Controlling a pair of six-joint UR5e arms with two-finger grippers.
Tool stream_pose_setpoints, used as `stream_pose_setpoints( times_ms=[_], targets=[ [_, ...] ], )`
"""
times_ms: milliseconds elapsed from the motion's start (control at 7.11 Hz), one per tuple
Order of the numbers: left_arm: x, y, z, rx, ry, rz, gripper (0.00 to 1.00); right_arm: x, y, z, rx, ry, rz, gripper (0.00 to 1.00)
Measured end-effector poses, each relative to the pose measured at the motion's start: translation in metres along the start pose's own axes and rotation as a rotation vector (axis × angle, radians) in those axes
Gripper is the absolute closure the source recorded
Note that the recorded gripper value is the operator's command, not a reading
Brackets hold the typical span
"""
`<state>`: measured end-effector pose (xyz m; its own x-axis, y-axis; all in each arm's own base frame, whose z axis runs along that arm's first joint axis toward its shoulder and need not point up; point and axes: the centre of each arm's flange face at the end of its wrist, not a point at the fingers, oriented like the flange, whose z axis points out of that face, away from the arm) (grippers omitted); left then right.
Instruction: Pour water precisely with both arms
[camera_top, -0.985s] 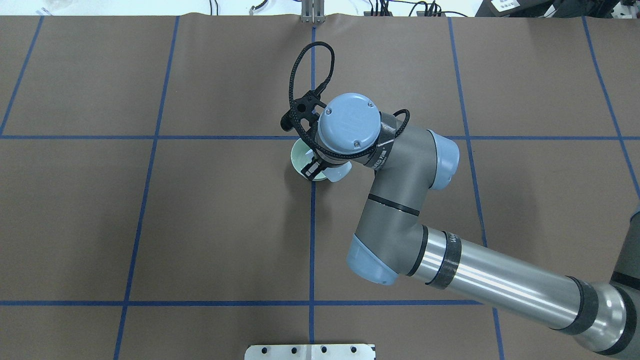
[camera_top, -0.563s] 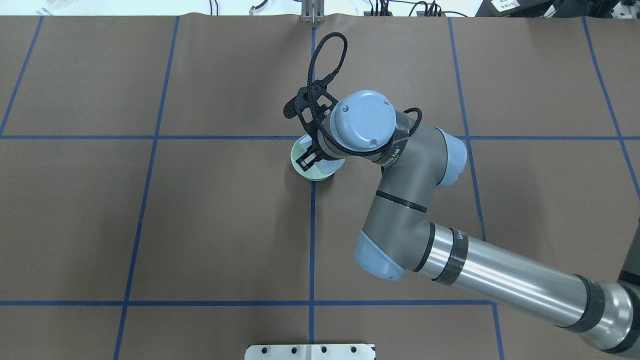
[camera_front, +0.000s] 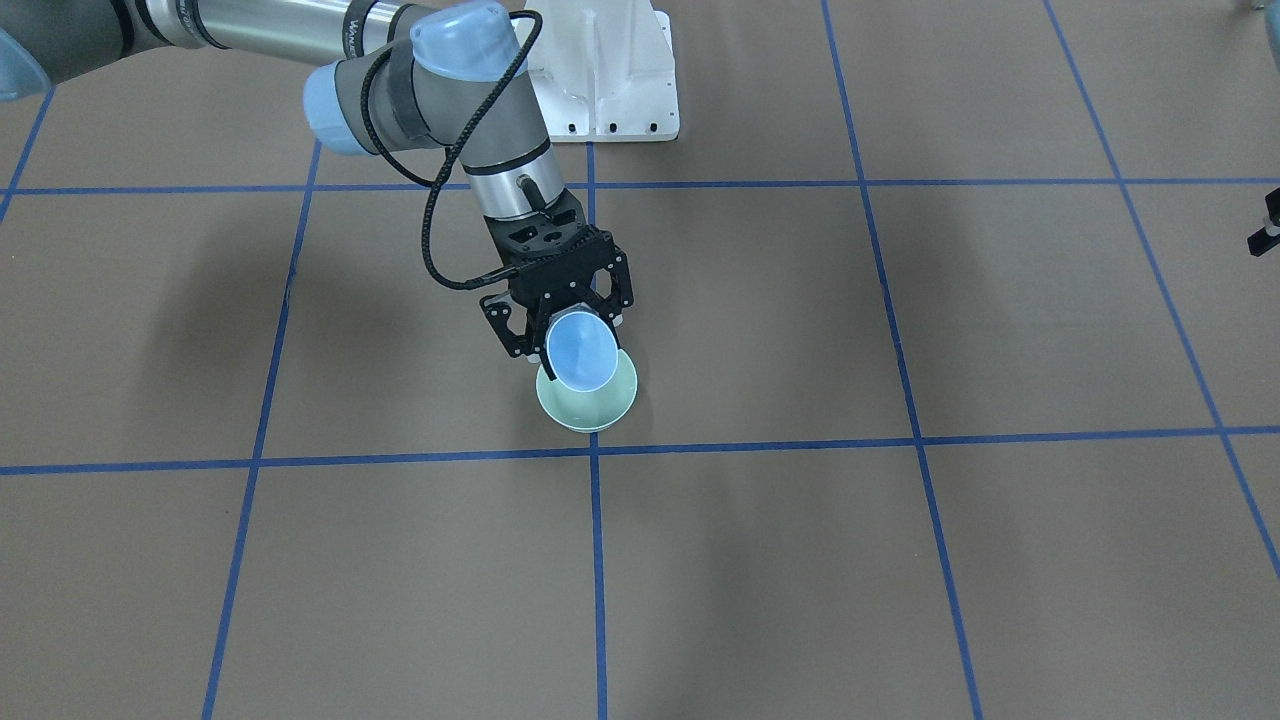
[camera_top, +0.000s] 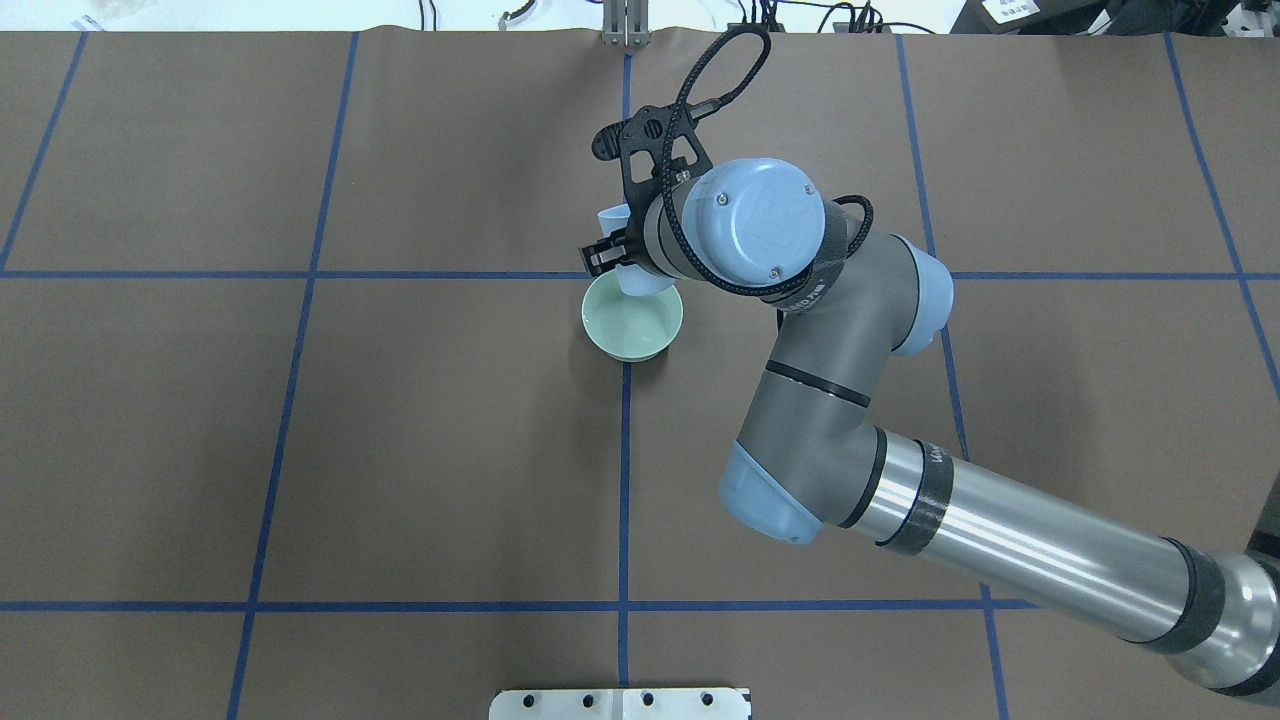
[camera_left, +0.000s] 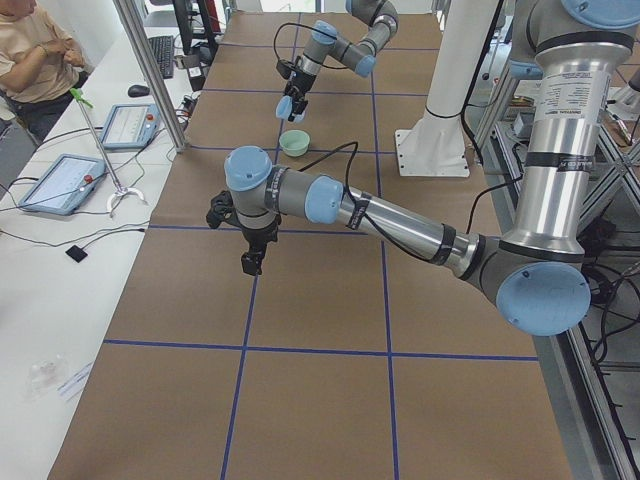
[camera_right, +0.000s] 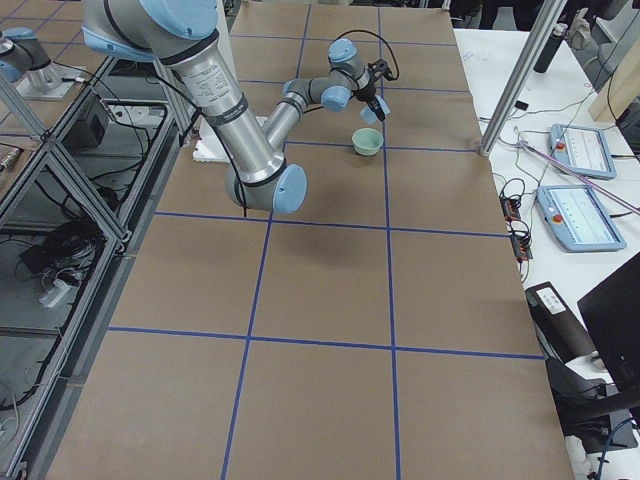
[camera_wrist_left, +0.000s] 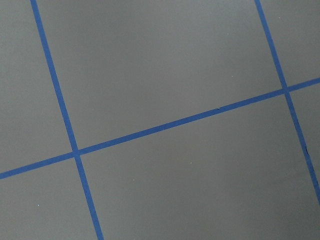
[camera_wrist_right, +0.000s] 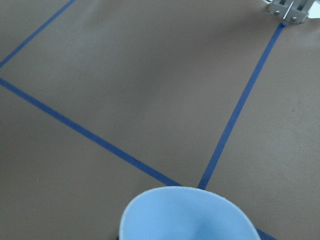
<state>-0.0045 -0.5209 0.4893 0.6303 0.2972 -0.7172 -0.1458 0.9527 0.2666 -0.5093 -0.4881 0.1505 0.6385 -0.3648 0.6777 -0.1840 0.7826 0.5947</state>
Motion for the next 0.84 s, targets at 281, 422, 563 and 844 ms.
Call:
stream_pose_setpoints(
  times_ms=[281,422,563,844],
  targets=[
    [0.002,0.000,-0.002,0.004,0.001,0.004,0.00,0.031,-0.006,-0.015,0.106,0.084,0.101,1.00],
    [0.002,0.000,-0.002,0.005,0.001,0.004,0.00,0.046,-0.007,-0.016,0.171,0.144,0.154,1.00],
    [0.002,0.000,-0.002,0.005,0.001,0.005,0.00,0.063,-0.005,-0.013,0.230,0.220,0.197,1.00],
    [0.003,0.000,-0.002,0.005,0.001,0.004,0.00,0.095,0.003,-0.006,0.319,0.402,0.275,1.00]
  ],
)
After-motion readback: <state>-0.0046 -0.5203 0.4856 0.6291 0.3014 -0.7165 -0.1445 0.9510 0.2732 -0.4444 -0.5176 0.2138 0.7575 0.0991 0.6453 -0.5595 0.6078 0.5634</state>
